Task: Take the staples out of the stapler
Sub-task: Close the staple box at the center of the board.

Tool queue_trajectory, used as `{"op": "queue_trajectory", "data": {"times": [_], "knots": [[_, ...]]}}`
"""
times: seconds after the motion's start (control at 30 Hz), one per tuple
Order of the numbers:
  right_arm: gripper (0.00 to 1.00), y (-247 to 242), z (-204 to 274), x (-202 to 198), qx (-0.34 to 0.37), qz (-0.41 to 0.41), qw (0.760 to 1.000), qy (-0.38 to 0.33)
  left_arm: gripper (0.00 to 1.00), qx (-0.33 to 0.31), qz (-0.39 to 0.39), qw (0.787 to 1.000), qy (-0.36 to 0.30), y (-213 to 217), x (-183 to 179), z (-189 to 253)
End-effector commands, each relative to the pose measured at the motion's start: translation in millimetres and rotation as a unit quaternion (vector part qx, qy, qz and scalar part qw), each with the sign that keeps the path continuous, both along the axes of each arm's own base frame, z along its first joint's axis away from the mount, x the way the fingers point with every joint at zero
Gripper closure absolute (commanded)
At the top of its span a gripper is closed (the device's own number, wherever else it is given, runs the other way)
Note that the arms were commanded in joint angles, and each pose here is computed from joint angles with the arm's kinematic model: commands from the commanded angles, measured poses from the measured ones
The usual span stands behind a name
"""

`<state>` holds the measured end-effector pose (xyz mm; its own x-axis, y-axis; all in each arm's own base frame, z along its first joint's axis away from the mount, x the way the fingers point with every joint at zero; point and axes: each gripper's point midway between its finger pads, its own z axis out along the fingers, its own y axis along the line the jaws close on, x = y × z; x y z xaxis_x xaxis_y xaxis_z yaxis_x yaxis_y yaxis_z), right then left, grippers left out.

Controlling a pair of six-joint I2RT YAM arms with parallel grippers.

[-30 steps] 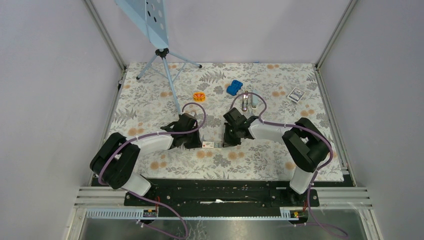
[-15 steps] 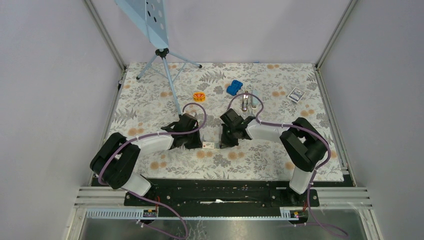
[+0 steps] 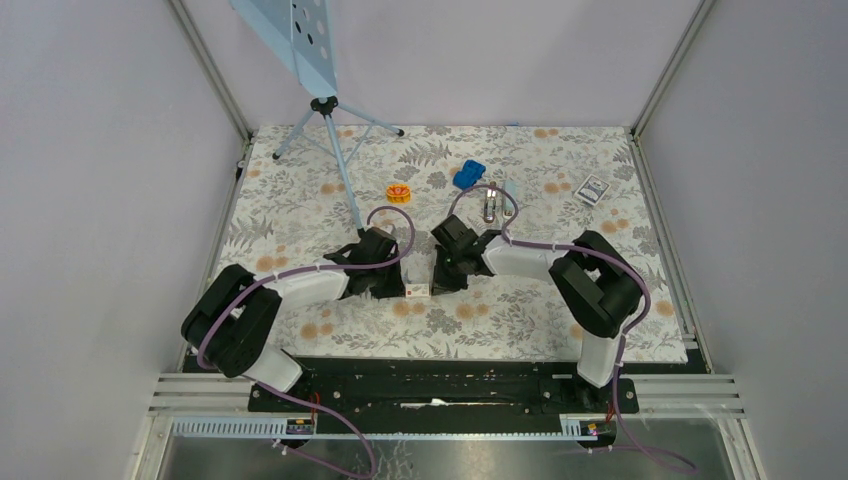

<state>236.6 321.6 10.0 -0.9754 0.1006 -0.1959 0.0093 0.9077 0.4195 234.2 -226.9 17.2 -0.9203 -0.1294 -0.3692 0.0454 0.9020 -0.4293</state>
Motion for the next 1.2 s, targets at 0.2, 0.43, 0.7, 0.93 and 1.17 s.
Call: {"op": "queue_trajectory", "data": {"times": [0.2, 0.43, 0.7, 0.93, 1.17], "knots": [[1.0, 26, -6, -10, -0.004, -0.017, 1.0, 0.017, 1.0, -0.003, -0.006, 1.0, 0.011, -15, -4, 0], [1.0, 43, -4, -21, 0.005, -0.011, 1.0, 0.016, 1.0, -0.015, 0.006, 1.0, 0.018, -23, -5, 4], [1.0, 44, 7, -21, 0.024, -0.024, 0.999, 0.005, 1.0, -0.015, 0.042, 0.998, 0.036, -26, -5, 8], [1.0, 38, 9, -22, 0.022, -0.026, 0.999, -0.004, 1.0, 0.01, 0.058, 0.998, 0.024, -21, 2, 16], [1.0, 18, 10, -18, -0.012, -0.037, 0.999, -0.028, 0.94, 0.044, 0.077, 0.996, 0.023, -8, 4, 14]]}}
